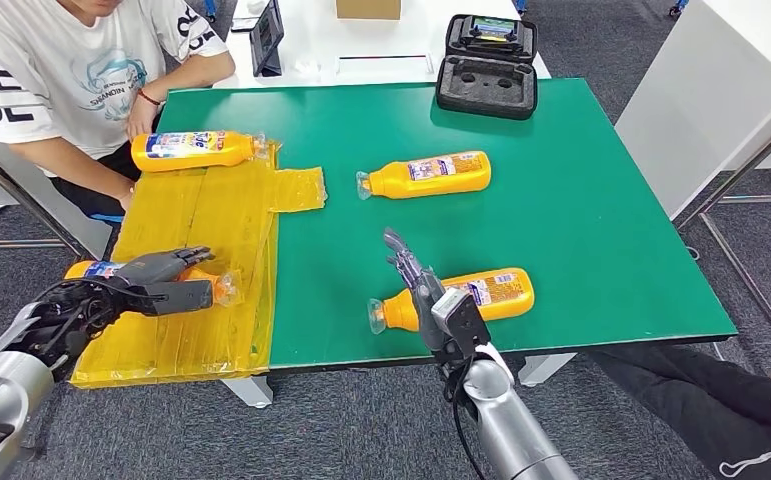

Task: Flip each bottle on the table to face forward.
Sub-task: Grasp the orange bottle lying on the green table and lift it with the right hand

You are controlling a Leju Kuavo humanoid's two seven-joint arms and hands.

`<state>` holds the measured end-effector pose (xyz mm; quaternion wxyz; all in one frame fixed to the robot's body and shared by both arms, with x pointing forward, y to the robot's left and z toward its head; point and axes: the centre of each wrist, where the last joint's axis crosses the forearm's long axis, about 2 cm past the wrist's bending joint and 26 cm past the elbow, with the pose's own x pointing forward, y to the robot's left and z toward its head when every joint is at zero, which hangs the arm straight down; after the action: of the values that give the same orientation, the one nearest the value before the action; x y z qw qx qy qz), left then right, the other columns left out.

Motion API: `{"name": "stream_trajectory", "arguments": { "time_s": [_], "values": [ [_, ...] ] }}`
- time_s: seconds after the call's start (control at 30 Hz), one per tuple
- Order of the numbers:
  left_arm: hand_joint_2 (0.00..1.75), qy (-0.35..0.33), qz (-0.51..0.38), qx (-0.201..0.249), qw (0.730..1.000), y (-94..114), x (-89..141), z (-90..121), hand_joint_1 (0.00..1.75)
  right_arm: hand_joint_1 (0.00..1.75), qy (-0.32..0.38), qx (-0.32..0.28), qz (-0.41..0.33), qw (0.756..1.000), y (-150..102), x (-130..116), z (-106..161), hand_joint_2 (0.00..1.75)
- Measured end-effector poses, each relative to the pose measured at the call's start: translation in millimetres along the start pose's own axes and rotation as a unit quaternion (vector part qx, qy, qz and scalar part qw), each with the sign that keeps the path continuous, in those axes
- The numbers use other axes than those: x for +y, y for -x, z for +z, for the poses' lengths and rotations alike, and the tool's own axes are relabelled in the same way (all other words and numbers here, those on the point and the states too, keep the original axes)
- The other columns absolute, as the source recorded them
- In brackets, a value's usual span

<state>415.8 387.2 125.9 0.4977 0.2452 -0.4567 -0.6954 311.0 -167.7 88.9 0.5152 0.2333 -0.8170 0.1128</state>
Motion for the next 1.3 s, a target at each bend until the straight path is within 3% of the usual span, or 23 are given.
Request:
{"name": "stream_trajectory", "arguments": {
  "time_s": [0.97,1.03,1.13,1.3],
  "values": [
    [0.0,-0.077,0.133,-0.078,0.985,-6,15,-3,0.0,0.0,0.02,0.026,0.0,0.999,3,6,19,0.0],
    [0.0,-0.121,0.133,-0.085,0.98,-8,18,-4,0.0,0.0,0.023,0.028,0.0,0.999,3,7,21,0.0],
    [0.0,-0.254,0.135,-0.091,0.954,-21,28,-10,0.0,0.0,0.028,0.025,-0.003,0.999,1,10,23,0.0],
    [0.0,-0.44,0.236,-0.111,0.859,-58,27,-20,0.0,0.0,0.042,0.012,0.023,0.999,-7,13,22,0.0]
  ]
}}
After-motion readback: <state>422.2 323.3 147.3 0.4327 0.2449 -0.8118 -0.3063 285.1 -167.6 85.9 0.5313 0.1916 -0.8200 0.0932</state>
